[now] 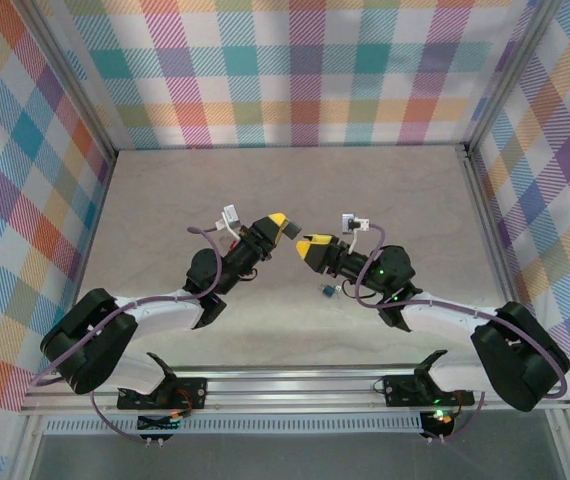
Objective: Lock with the key
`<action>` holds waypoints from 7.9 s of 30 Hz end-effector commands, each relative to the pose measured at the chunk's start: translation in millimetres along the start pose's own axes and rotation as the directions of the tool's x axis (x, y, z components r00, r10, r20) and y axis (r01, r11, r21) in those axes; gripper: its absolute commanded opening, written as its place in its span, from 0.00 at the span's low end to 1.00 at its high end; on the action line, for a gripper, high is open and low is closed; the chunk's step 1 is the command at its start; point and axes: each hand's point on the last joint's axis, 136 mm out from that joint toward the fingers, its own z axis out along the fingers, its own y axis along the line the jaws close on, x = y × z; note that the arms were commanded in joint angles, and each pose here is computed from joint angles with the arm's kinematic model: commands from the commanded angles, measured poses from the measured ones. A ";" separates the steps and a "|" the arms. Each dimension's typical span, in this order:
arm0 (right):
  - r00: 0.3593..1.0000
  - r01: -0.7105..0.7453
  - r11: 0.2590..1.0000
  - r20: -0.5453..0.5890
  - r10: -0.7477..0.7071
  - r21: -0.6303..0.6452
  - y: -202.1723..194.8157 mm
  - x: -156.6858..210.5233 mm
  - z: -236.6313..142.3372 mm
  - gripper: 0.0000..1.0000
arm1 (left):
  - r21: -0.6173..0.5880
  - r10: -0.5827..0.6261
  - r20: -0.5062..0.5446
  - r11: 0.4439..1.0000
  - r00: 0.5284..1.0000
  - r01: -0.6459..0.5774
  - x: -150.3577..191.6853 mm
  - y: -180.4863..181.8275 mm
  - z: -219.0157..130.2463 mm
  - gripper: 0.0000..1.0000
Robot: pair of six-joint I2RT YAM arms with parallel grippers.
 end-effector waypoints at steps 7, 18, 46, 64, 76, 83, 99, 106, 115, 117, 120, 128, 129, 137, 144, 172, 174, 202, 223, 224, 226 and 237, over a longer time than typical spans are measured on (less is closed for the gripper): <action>0.999 0.019 0.996 0.035 -0.016 -0.086 19.2 -15.6 5.3 0.49 | 0.061 -0.011 0.011 0.998 1.000 0.011 0.3 -12.4 -3.8 0.00; 0.999 0.003 0.995 0.050 0.002 -0.097 19.2 -18.3 5.7 0.37 | 0.057 -0.010 0.019 0.998 1.000 0.009 -1.1 -11.2 -5.2 0.00; 0.993 -0.106 0.989 0.032 0.110 -0.102 1.4 -2.6 4.6 0.11 | 0.084 0.008 0.048 0.996 0.999 -0.012 -7.6 -23.3 -4.6 0.00; 0.992 -0.120 0.992 0.039 0.121 -0.034 -14.5 14.2 -4.6 0.00 | 0.121 0.015 0.105 0.992 0.994 -0.028 -22.1 -39.9 2.3 0.00; 0.996 -0.089 0.996 0.011 0.089 0.000 -10.7 48.1 -16.9 0.00 | 0.186 0.013 0.173 0.981 0.985 -0.046 -46.4 -67.3 15.4 0.00; 0.996 -0.086 0.996 0.022 0.086 0.012 -9.8 52.1 -30.6 0.00 | 0.209 0.007 0.195 0.977 0.981 -0.049 -54.1 -77.6 18.7 0.00; 0.996 -0.085 0.996 -0.019 0.085 0.012 -4.1 74.1 -37.4 0.00 | 0.228 -0.003 0.252 0.972 0.968 -0.056 -68.9 -86.4 25.8 0.00; 0.997 -0.070 0.998 -0.011 0.070 0.006 -1.5 72.6 -40.7 0.00 | 0.226 -0.001 0.249 0.973 0.968 -0.057 -68.5 -85.5 25.3 0.00; 0.997 -0.078 0.997 -0.004 0.079 0.022 -6.0 71.8 -38.8 0.00 | 0.228 -0.006 0.216 0.973 0.976 -0.044 -63.8 -83.5 27.3 0.00; 0.996 -0.086 0.995 0.007 0.086 0.040 -10.0 71.2 -39.7 0.00 | 0.227 -0.007 0.209 0.973 0.978 -0.042 -62.5 -82.8 27.1 0.00; 0.995 -0.098 0.994 0.017 0.097 0.055 -14.4 69.5 -41.1 0.00 | 0.220 -0.001 0.205 0.974 0.979 -0.045 -61.2 -80.4 25.0 0.00; 0.995 -0.087 0.994 0.044 0.084 0.068 -12.6 55.5 -43.7 0.53 | 0.172 -0.008 0.179 0.985 0.984 -0.023 -53.6 -58.0 21.7 0.00; 0.996 -0.087 0.994 0.039 0.084 0.072 -11.1 54.0 -41.8 0.60 | 0.161 -0.012 0.176 0.987 0.984 -0.017 -52.0 -53.5 21.2 0.00; 0.998 -0.057 0.989 0.014 0.056 0.136 -2.2 35.7 -44.3 0.91 | 0.082 -0.024 0.053 0.996 0.998 0.019 -20.7 -15.0 30.2 0.00; 0.975 0.117 0.964 -0.214 -0.065 0.239 23.3 19.6 -70.1 0.96 | 0.001 -0.018 -0.138 1.000 0.990 0.018 2.5 21.2 32.5 0.00; 0.908 -0.134 0.990 -0.397 0.137 0.035 6.6 24.1 -43.6 0.72 | 0.095 0.153 -0.409 0.988 0.900 -0.125 37.5 6.8 32.4 0.00; 0.911 -0.132 0.990 -0.390 0.137 0.039 5.4 23.3 -43.2 0.72 | 0.096 0.149 -0.409 0.988 0.900 -0.120 37.7 7.9 33.2 0.00; 0.888 -0.185 0.982 -0.426 0.176 0.020 3.9 33.1 -33.9 0.41 | 0.115 0.138 -0.439 0.989 0.888 -0.096 41.8 10.1 37.4 0.00; 0.873 -0.222 0.975 -0.440 0.211 0.026 -1.3 39.8 -29.8 0.26 | 0.137 0.127 -0.442 0.988 0.888 -0.073 42.3 8.9 38.2 0.00; 0.872 -0.224 0.974 -0.441 0.212 0.026 -1.3 39.9 -29.7 0.24 | 0.140 0.129 -0.443 0.987 0.887 -0.073 42.6 8.0 37.9 0.00; 0.870 -0.229 0.973 -0.442 0.219 0.032 -2.7 40.9 -29.8 0.15 | 0.147 0.134 -0.448 0.986 0.884 -0.075 43.3 6.2 37.7 0.00; 0.876 -0.247 0.966 -0.409 0.256 0.076 -17.9 50.8 -35.6 0.00 | 0.163 0.158 -0.387 0.981 0.908 -0.101 24.0 0.0 40.9 0.00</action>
